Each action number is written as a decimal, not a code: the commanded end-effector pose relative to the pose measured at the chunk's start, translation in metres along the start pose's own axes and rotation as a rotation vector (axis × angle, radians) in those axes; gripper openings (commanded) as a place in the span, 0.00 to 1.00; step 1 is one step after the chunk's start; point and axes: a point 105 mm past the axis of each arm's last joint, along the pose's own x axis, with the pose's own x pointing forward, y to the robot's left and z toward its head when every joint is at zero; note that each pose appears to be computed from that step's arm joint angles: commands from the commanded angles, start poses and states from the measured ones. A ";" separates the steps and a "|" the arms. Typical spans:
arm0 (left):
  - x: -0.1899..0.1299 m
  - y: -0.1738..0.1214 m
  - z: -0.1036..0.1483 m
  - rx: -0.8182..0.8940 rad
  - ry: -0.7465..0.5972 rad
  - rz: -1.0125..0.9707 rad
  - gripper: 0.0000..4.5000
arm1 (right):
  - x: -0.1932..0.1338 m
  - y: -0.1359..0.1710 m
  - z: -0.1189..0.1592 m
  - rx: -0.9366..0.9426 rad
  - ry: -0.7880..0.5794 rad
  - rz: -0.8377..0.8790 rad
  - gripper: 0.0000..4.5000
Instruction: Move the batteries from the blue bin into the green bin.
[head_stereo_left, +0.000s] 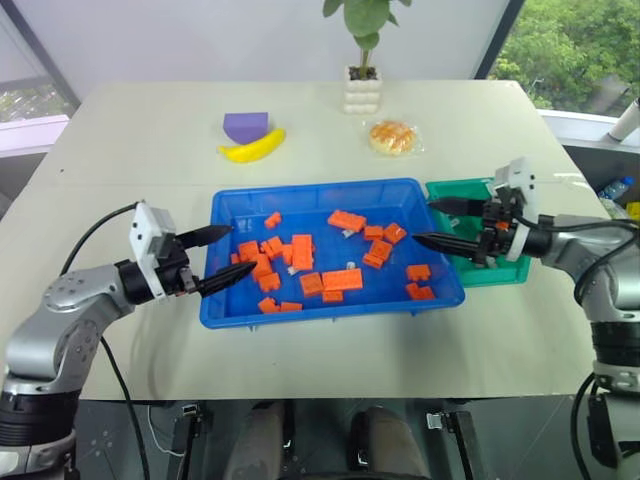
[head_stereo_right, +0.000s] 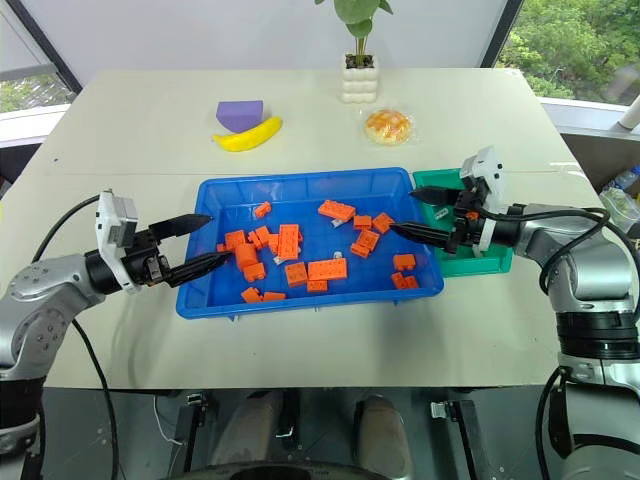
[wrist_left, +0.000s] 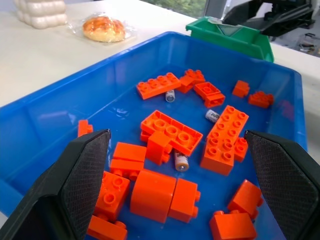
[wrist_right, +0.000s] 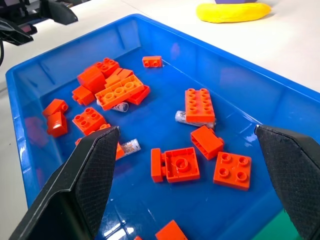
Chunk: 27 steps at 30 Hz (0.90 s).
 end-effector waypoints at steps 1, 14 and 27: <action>-0.003 -0.001 0.005 0.023 0.000 -0.004 1.00 | 0.001 0.005 0.010 -0.036 -0.036 0.011 0.99; -0.004 0.000 0.007 0.028 -0.010 0.006 1.00 | 0.006 0.005 0.011 -0.039 -0.049 0.015 0.99; -0.008 -0.001 0.010 0.032 -0.009 0.006 1.00 | 0.007 0.002 0.012 -0.047 -0.050 0.013 0.99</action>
